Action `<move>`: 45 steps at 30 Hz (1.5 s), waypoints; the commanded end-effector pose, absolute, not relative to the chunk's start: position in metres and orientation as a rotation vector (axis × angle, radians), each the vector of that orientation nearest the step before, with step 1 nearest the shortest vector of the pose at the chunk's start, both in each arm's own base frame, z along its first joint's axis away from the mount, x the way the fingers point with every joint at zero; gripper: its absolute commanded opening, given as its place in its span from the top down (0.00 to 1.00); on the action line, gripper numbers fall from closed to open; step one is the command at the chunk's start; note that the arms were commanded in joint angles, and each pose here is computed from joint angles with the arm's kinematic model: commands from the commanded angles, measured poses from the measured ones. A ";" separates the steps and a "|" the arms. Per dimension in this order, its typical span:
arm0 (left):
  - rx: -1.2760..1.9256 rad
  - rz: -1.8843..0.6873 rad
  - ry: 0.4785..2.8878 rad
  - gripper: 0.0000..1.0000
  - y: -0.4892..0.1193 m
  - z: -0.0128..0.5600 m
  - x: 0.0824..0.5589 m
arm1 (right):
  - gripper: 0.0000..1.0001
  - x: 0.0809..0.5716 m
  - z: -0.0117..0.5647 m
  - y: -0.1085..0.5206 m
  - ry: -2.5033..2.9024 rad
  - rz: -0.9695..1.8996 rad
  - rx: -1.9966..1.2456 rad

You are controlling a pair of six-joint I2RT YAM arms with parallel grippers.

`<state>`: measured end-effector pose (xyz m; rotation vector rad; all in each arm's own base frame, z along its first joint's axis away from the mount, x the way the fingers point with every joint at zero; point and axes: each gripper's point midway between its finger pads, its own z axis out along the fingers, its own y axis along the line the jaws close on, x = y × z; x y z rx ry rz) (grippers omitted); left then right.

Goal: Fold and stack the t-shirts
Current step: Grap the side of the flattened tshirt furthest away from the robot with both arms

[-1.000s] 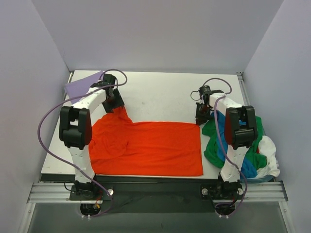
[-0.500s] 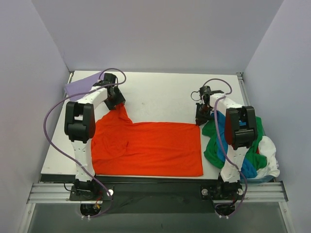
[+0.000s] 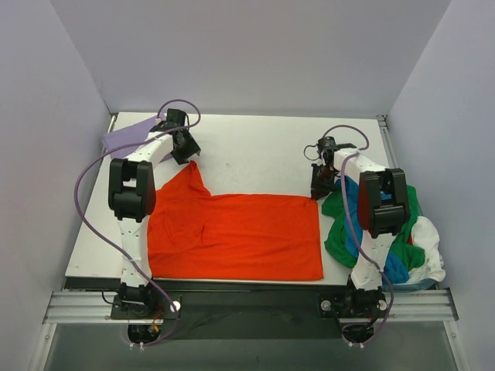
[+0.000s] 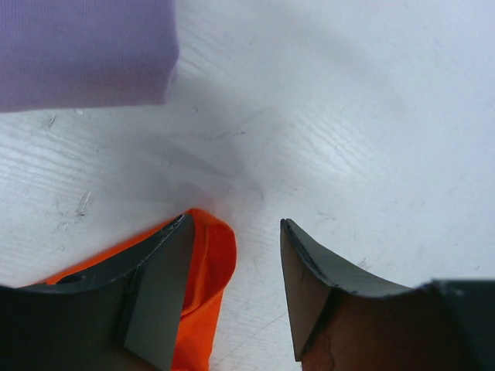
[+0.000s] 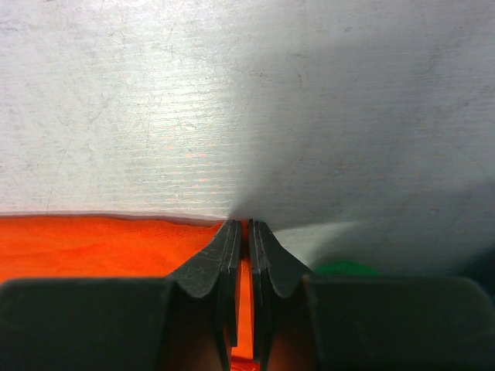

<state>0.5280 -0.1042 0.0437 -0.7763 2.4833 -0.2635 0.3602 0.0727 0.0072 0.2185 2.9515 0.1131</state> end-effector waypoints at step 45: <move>-0.679 -0.302 2.528 1.00 -0.111 0.063 0.543 | 1.00 0.359 0.017 0.069 2.989 0.068 0.240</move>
